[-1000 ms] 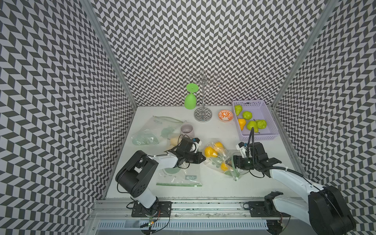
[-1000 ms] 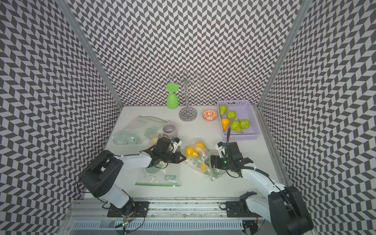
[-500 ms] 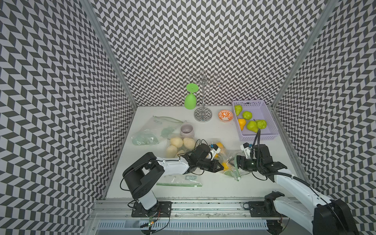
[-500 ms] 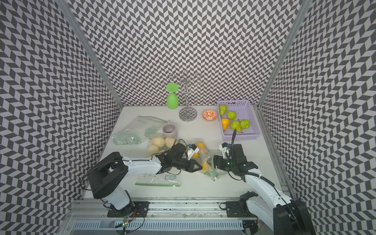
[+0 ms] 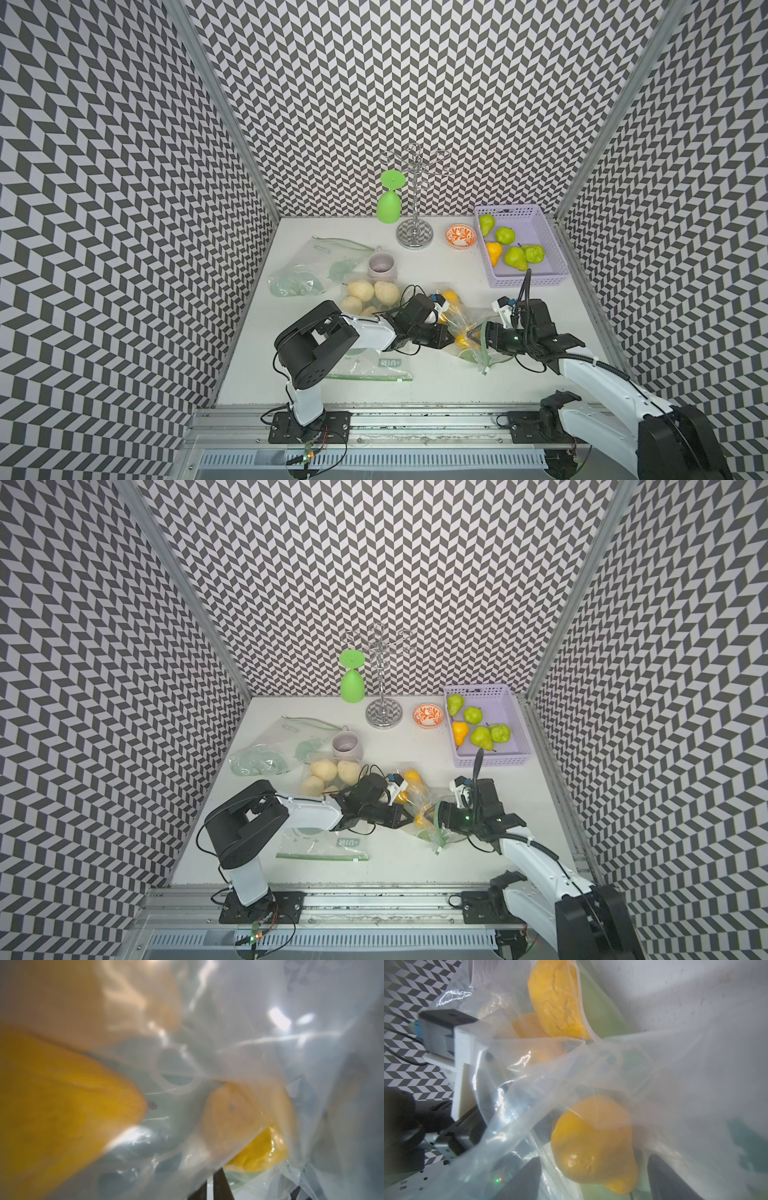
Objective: Open the zip-top bag and take out the pear
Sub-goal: Pick up the pear from the zipper food storage bag.
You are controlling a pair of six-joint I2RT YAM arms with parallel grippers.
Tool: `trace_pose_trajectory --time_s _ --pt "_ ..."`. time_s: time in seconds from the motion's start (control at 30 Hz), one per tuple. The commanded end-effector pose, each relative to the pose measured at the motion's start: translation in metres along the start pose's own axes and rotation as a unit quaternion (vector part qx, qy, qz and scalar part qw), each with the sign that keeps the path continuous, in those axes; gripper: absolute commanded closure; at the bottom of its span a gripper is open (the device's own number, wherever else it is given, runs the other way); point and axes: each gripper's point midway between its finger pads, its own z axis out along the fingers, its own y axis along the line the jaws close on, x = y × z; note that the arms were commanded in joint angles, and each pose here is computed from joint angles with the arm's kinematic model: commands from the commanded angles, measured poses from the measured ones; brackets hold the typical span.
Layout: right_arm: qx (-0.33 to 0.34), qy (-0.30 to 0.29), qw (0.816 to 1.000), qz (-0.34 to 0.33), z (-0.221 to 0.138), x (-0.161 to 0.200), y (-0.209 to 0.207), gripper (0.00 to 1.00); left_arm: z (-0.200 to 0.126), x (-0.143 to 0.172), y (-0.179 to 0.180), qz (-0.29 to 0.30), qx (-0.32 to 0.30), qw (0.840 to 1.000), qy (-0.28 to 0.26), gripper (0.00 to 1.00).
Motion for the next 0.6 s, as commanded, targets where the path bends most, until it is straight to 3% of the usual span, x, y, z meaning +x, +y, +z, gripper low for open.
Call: trace_pose_trajectory --time_s 0.0,0.2,0.57 --pt "0.002 -0.032 0.999 0.010 0.000 -0.012 -0.004 0.19 0.008 -0.009 0.006 0.019 -0.007 1.000 -0.010 0.89" --pt "-0.007 -0.045 0.999 0.028 0.005 -0.019 -0.009 0.18 0.027 0.010 0.024 0.017 -0.015 1.000 0.021 0.90" --pt "-0.041 -0.023 0.999 0.022 0.021 -0.020 -0.004 0.20 0.038 0.020 0.024 0.027 0.002 0.998 0.049 0.90"
